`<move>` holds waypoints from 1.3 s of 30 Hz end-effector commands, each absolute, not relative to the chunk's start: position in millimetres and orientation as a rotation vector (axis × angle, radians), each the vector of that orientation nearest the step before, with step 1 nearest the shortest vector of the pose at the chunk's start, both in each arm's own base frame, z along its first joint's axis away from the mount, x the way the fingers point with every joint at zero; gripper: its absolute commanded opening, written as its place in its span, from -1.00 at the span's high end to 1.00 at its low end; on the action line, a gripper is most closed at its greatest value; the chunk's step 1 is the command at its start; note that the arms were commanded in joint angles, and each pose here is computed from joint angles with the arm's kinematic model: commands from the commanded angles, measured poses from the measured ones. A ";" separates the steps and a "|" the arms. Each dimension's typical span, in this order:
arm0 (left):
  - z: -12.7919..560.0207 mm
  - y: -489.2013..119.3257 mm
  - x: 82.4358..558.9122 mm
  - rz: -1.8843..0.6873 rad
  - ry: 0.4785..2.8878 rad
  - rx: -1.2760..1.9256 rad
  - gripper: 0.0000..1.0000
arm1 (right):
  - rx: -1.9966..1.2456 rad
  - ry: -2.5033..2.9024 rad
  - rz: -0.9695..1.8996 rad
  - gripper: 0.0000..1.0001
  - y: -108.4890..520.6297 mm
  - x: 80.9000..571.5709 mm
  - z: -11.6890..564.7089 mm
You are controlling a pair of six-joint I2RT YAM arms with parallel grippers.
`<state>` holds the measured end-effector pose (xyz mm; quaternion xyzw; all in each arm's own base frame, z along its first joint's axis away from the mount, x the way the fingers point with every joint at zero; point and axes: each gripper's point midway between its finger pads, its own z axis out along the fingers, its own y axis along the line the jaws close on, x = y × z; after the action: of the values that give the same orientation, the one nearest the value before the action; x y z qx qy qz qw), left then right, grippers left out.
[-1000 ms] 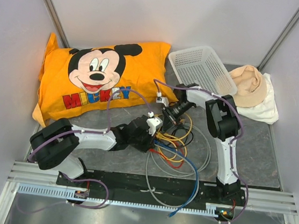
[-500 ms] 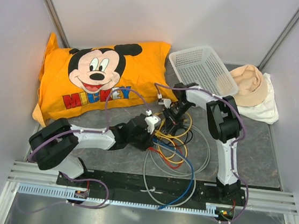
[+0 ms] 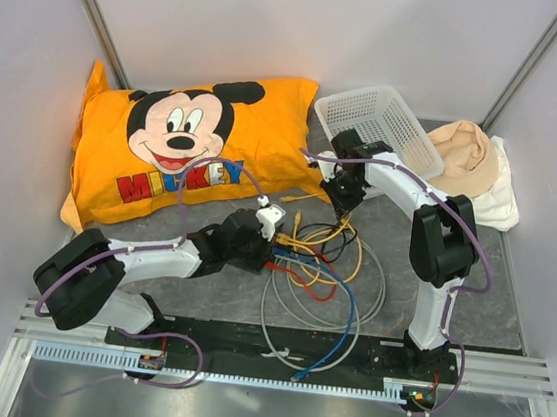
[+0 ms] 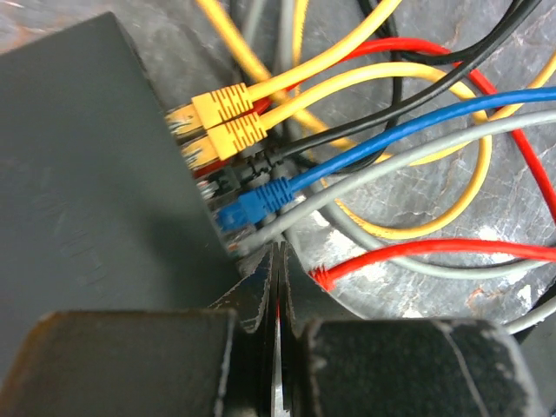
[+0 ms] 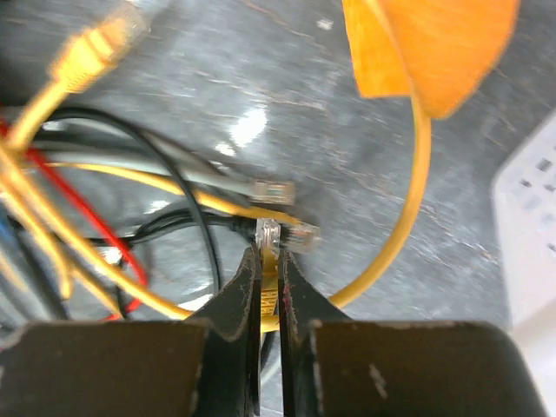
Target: Pull the plug from the switch port
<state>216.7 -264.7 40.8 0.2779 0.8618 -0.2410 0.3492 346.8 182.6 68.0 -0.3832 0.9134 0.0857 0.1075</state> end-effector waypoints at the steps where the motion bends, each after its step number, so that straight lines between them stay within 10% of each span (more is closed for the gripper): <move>1: 40.0 -246.7 230.4 -0.515 2.199 0.742 0.97 | -1.070 2.644 -0.020 0.89 152.9 371.7 78.0; 3: 46.3 -247.1 240.2 -0.512 2.181 0.717 0.97 | -1.047 2.611 -0.036 0.85 156.3 384.3 85.6; 7: 60.3 -247.3 255.0 -0.519 2.153 0.675 0.97 | -1.084 2.512 0.065 -0.03 178.0 400.9 109.7; 13: 117.1 -266.0 260.4 -0.735 2.080 0.654 0.95 | -1.168 2.370 0.314 -0.50 206.7 385.8 156.4; 23: 134.2 -230.2 266.5 -0.737 2.256 0.354 0.89 | -1.113 2.413 1.103 -0.51 278.5 319.3 144.5; 30: 94.1 -210.2 262.3 -0.737 2.299 0.357 0.10 | -1.137 2.444 1.278 -0.55 311.9 318.7 115.4; 39: 56.0 -180.9 250.8 -0.759 2.386 0.218 0.22 | -1.112 2.507 1.433 -0.40 327.7 303.7 85.5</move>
<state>251.7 -180.2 58.9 0.0999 0.9094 -0.2572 0.3112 301.5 312.6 77.6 -0.3648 0.8293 0.4225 0.0236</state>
